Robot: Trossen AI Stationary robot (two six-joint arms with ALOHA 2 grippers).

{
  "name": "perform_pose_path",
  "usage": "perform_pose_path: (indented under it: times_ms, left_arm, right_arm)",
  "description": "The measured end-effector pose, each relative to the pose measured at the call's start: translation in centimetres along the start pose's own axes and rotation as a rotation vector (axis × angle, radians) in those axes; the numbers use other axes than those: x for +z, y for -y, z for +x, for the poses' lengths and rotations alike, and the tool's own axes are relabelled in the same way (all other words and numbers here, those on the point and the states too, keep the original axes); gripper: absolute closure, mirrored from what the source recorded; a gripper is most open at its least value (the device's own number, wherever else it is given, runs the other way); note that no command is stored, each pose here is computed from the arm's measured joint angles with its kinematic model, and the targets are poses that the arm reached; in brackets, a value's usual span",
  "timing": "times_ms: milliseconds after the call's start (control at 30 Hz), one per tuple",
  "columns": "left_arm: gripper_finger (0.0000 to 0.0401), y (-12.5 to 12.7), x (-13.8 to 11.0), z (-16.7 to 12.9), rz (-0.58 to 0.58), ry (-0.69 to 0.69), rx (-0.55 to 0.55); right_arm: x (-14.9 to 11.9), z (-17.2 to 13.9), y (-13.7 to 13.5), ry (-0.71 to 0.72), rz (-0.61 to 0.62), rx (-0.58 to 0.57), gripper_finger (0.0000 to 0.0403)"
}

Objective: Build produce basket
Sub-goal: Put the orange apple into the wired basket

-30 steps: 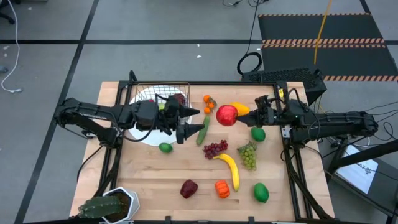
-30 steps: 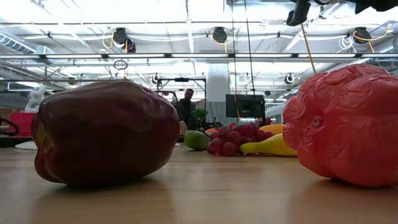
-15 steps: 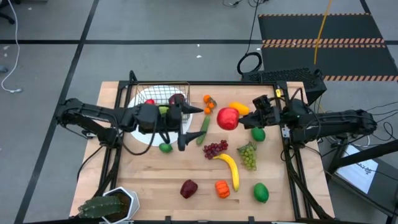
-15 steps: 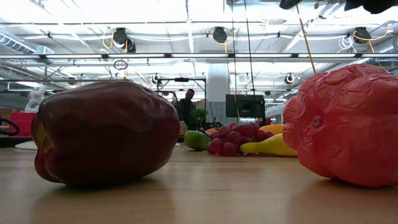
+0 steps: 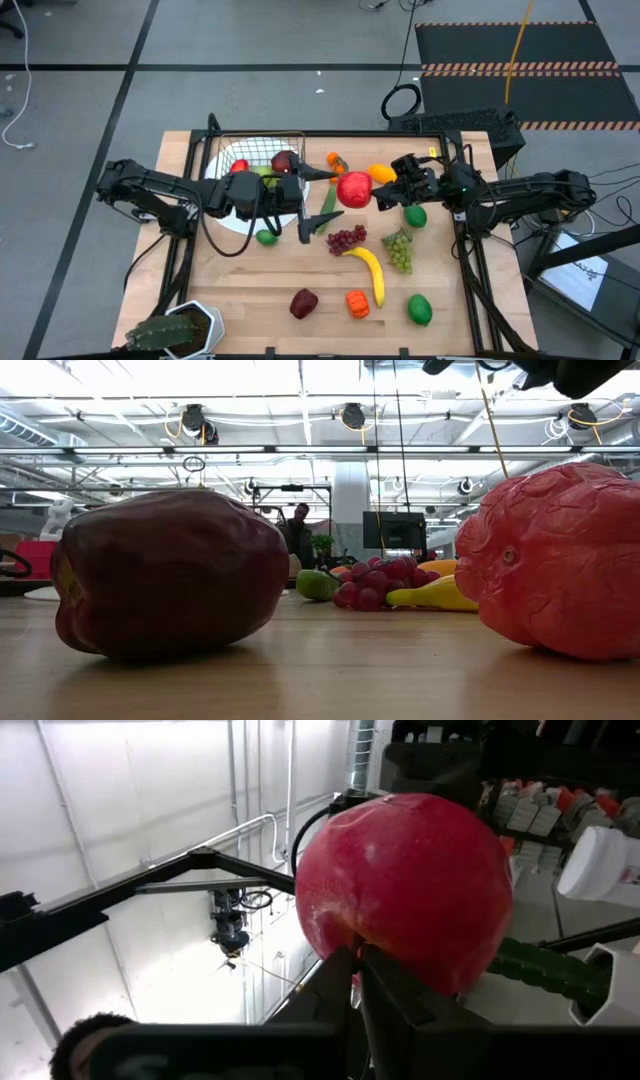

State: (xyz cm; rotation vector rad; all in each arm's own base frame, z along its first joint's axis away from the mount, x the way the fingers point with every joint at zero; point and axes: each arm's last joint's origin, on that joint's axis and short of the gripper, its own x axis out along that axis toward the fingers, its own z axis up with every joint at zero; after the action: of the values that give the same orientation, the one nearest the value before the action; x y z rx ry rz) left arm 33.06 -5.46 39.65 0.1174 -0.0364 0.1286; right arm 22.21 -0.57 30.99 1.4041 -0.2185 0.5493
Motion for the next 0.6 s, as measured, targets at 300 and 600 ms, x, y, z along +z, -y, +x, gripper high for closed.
perform_pose_path:
  times_ms: [300, 600]
  left_arm:
    - [0.0003, -0.9, -0.5, 0.7, -0.114, -0.004, -0.030]
    - [0.0004, -1.9, -1.3, 1.5, -0.183, -0.027, -0.140]
  right_arm:
    - [-0.1, 0.3, 0.8, -0.044, 0.027, -0.006, 0.0394]
    - [-0.1, 0.3, 1.0, -0.055, 0.044, -0.010, 0.0394]
